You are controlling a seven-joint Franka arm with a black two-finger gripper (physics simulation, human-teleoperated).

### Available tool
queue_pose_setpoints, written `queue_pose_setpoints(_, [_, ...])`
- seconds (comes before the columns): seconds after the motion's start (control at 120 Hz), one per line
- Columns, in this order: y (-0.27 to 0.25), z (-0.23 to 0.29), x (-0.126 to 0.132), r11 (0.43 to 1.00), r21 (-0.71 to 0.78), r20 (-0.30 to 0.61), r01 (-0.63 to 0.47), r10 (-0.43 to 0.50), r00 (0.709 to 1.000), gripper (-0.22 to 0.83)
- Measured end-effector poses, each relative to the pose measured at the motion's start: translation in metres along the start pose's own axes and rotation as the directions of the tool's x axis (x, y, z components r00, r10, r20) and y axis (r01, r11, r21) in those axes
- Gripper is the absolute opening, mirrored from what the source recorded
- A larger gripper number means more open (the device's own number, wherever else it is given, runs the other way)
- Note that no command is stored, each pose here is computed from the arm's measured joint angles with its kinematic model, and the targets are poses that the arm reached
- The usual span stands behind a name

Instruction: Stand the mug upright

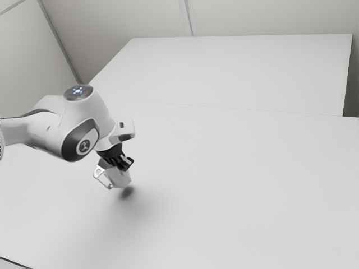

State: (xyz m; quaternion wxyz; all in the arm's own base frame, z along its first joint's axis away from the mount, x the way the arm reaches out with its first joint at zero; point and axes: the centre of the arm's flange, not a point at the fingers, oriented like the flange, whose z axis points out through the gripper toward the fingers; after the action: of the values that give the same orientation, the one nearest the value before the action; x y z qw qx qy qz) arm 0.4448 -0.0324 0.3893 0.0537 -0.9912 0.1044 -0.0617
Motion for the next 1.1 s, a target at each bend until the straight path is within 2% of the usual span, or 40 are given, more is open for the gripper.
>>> queue_pose_setpoints(0.267, [-0.001, 0.023, 0.003, 0.998, -0.009, 0.015, 0.058, -0.058, 0.998, -0.16])
queue_pose_setpoints(0.733, [0.001, 0.052, 0.004, 0.995, -0.016, 0.061, 0.103, -0.102, 0.993, -0.15])
queue_pose_setpoints(0.833, [0.002, 0.052, 0.004, 0.994, -0.020, 0.059, 0.109, -0.108, 0.992, -0.07])
queue_pose_setpoints(1.1, [0.001, 0.034, 0.009, 0.992, -0.025, 0.020, 0.123, -0.123, 0.992, 0.26])
